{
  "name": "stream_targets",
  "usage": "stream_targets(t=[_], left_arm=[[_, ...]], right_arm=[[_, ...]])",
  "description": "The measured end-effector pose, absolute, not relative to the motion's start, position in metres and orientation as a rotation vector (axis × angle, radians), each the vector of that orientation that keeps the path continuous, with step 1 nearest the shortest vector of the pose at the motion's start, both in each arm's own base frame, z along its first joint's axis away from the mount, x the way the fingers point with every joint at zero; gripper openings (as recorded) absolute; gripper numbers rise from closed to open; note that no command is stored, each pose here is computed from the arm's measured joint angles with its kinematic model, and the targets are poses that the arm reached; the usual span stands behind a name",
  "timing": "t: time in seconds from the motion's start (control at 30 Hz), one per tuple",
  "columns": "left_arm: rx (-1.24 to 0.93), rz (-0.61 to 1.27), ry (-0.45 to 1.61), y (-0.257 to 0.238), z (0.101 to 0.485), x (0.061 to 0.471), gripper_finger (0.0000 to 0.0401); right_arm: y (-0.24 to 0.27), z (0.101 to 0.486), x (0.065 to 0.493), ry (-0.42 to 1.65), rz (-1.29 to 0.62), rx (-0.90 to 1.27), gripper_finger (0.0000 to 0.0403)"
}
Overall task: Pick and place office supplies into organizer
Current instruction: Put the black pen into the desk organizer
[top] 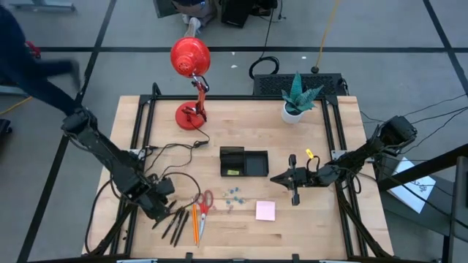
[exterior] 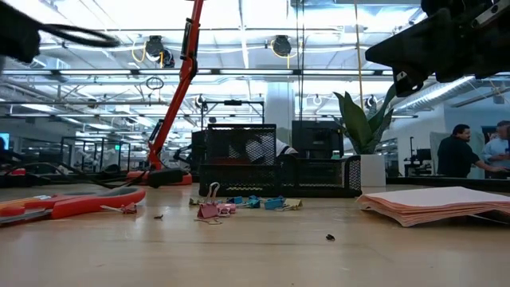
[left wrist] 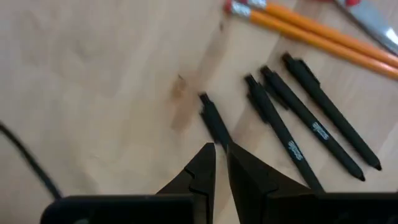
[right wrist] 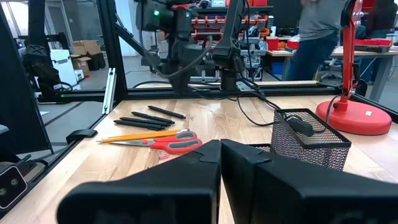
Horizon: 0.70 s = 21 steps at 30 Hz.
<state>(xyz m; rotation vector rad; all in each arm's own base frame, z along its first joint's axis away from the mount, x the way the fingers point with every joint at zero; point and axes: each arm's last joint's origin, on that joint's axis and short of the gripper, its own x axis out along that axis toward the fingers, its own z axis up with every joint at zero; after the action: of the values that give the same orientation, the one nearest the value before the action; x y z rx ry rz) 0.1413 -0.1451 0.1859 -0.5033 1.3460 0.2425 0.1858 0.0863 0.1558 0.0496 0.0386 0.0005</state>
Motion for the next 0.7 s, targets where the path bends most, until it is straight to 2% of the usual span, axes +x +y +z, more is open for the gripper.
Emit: stream_targets(t=[0.17,0.27,0.37,0.57,0.7], left_arm=[[-0.495,0.211,1.401,-0.161,0.174,0.141,0.0049],[-0.516,0.185,1.386,-0.168,0.170,0.144,0.0070],[-0.529,0.148,1.366,-0.172,0.169,0.146,0.0112],[-0.491,0.207,1.340,-0.169,0.167,0.146,0.0219],[-0.464,0.264,1.345,-0.168,0.161,0.146,0.0263]], right_arm=[[0.086,0.156,0.186,0.039,0.000,0.049,0.0004],[0.086,0.156,0.186,0.039,0.000,0.049,0.0004],[0.086,0.156,0.186,0.039,0.000,0.049,0.0004],[0.086,0.156,0.186,0.039,0.000,0.049,0.0004],[0.086,0.156,0.186,0.039,0.000,0.049,0.0004]])
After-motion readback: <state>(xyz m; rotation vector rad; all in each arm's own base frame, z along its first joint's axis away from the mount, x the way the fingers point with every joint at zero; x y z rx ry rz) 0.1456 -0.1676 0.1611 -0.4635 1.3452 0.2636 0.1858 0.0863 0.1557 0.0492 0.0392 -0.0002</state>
